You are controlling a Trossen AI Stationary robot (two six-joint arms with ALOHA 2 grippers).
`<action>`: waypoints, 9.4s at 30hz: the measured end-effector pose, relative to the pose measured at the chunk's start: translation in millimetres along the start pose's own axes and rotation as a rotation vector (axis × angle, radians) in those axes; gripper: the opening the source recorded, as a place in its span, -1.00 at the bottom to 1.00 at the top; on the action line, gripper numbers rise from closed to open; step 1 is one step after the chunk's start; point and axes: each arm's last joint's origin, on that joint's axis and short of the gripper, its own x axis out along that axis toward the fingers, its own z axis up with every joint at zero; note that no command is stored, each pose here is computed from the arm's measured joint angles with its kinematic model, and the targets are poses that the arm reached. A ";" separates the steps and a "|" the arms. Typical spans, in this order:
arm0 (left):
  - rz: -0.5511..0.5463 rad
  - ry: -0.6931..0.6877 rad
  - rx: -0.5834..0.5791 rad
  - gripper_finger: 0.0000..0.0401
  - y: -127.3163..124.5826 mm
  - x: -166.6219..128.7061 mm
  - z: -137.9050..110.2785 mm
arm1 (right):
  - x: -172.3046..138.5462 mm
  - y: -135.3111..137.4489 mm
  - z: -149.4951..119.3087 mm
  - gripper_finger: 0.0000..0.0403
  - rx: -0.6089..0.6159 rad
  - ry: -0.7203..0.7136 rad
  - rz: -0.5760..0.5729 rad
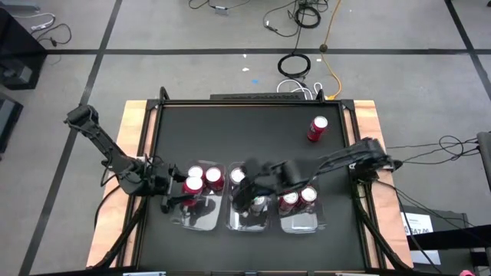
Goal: Sort soda cans
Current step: Put the orange soda can into the left transparent bin
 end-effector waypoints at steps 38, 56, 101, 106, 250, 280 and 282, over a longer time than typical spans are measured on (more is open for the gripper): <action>-0.083 0.072 0.193 0.65 -1.1 0.3 -5.1 | 119.5 50.6 -33.0 -0.99 -0.322 -0.184 0.348; -0.011 0.161 0.275 0.65 4.1 6.4 -26.5 | 124.3 41.9 -31.2 -1.00 -0.339 -0.137 0.285; 0.005 0.159 0.271 0.65 4.1 7.9 -28.6 | 149.9 41.0 -26.1 -1.00 -0.488 -0.060 0.220; 0.004 0.157 0.270 0.65 4.0 7.9 -28.5 | 150.9 39.5 -22.9 -1.00 -0.482 -0.076 0.204; 0.749 0.112 0.249 0.96 42.9 -2.9 158.9 | -39.3 -322.1 75.0 0.77 0.382 0.079 -0.762; 0.750 0.120 0.260 0.96 43.1 -3.0 158.5 | -15.5 -357.2 88.9 0.35 0.474 0.221 -0.702; 0.750 0.120 0.260 0.96 43.1 -3.0 158.5 | -18.5 -353.3 86.7 0.35 0.463 0.217 -0.689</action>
